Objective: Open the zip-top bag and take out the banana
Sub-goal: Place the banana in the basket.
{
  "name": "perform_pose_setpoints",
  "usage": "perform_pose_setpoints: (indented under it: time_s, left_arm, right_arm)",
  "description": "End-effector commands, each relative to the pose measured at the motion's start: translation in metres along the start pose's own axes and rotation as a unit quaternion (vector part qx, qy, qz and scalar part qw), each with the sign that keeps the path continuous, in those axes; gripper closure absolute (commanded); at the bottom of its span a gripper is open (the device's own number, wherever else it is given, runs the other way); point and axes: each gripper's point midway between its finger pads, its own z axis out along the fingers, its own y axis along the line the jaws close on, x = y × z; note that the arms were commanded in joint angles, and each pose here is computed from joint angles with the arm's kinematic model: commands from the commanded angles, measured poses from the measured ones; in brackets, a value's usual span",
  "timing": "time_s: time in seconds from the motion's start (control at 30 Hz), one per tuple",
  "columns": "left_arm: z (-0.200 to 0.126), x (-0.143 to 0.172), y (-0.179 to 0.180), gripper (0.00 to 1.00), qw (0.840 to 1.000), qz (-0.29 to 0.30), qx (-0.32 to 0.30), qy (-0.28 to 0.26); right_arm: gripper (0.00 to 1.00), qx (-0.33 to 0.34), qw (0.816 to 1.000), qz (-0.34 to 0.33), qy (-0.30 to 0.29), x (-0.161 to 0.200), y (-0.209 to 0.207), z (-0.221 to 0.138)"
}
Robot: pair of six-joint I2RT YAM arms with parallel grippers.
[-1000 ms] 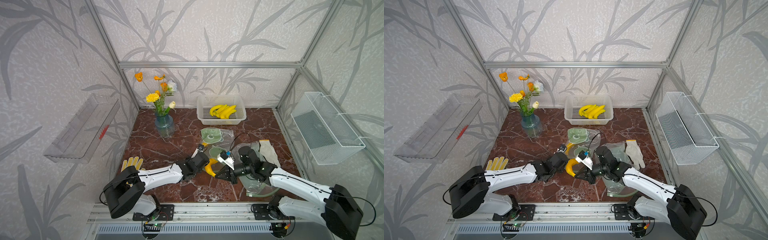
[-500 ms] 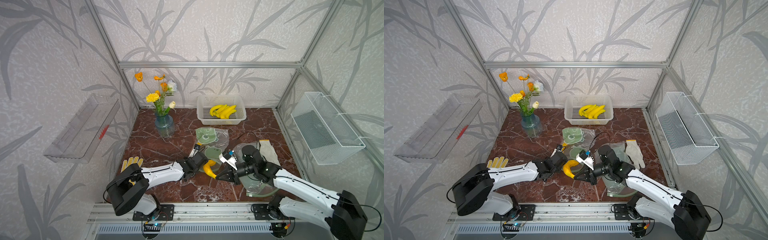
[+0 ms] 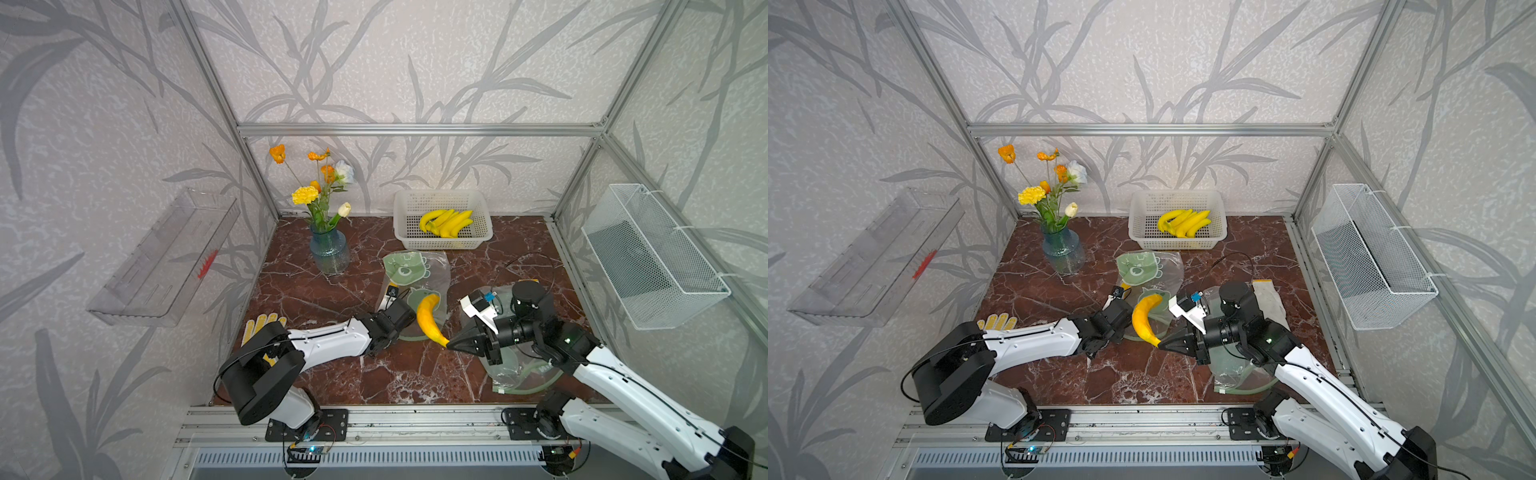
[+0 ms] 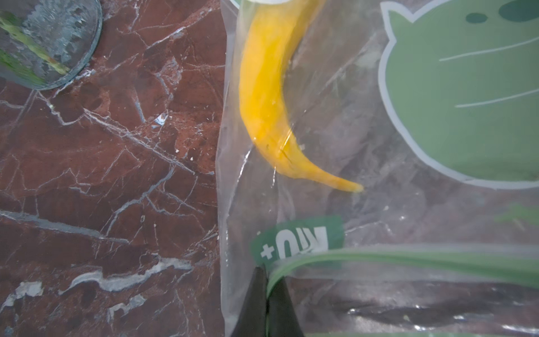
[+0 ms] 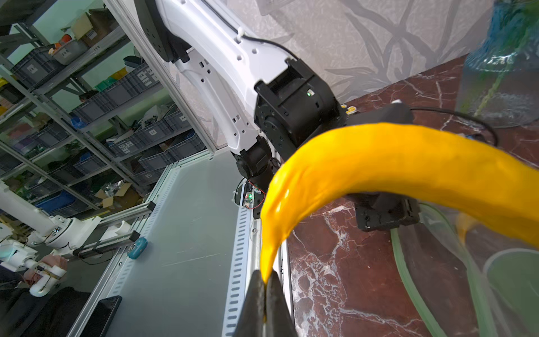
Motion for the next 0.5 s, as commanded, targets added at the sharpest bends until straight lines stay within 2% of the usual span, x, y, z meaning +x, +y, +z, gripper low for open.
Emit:
perform_pose_setpoints:
  time_s: [0.0, 0.3, 0.4, 0.47]
  left_arm:
    - [-0.004, -0.003, -0.003, 0.99, 1.0, -0.015, 0.017, -0.006]
    - [-0.014, -0.006, -0.005, 0.99, 0.998, -0.023, 0.049, -0.028]
    - [-0.015, -0.003, -0.009, 0.98, 0.997, -0.024, 0.063, -0.026]
    - [-0.014, 0.0, -0.013, 0.98, 0.996, -0.026, 0.077, -0.026]
  right_arm:
    - [1.0, 0.01, 1.0, -0.009, 0.002, -0.002, 0.001, -0.007]
    - [1.0, 0.113, 0.993, -0.032, -0.02, -0.029, -0.048, -0.019]
    - [1.0, 0.154, 0.987, -0.032, -0.019, -0.037, -0.074, -0.027]
    - [1.0, 0.207, 0.978, -0.032, -0.02, -0.043, -0.102, -0.037]
